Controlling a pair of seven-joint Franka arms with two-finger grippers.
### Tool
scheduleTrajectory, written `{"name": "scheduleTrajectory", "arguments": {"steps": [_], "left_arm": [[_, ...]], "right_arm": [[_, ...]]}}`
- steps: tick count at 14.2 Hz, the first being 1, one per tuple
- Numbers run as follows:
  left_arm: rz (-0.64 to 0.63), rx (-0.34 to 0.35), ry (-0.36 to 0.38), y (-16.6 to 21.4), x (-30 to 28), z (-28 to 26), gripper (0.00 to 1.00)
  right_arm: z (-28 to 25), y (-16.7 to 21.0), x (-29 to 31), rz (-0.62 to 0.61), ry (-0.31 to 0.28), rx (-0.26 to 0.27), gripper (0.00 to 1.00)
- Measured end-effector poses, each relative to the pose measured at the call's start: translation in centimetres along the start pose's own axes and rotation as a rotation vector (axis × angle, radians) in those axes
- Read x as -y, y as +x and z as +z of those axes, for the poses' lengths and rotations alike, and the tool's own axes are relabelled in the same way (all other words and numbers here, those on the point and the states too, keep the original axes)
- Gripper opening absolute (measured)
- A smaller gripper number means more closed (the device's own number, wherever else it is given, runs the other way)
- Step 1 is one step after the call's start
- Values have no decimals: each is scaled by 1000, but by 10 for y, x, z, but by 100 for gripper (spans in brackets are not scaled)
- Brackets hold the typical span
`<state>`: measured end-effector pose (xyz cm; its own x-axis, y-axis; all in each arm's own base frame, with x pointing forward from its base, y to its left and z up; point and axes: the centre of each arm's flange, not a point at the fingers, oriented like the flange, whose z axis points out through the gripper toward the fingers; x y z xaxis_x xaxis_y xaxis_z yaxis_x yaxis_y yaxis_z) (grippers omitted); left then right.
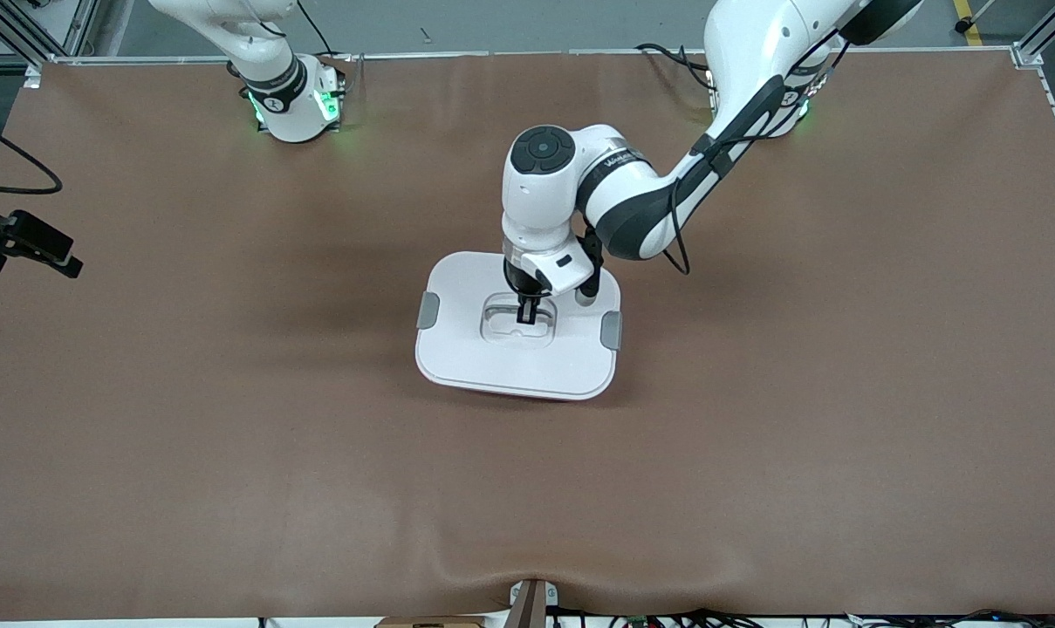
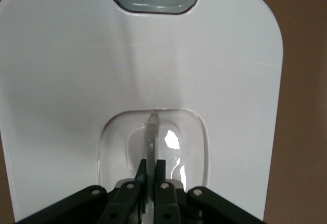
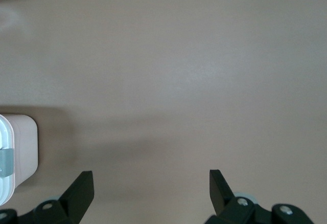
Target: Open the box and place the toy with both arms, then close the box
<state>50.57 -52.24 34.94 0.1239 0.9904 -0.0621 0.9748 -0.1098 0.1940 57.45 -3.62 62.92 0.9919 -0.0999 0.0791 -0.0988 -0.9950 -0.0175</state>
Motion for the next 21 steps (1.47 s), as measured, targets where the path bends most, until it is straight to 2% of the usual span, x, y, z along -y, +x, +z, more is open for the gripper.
{"name": "scheduleTrajectory", "arguments": {"steps": [21], "left_arm": [[-25, -1, 9, -5, 5, 5, 7]], "right_arm": [[0, 0, -1, 1, 0, 1, 100]]}}
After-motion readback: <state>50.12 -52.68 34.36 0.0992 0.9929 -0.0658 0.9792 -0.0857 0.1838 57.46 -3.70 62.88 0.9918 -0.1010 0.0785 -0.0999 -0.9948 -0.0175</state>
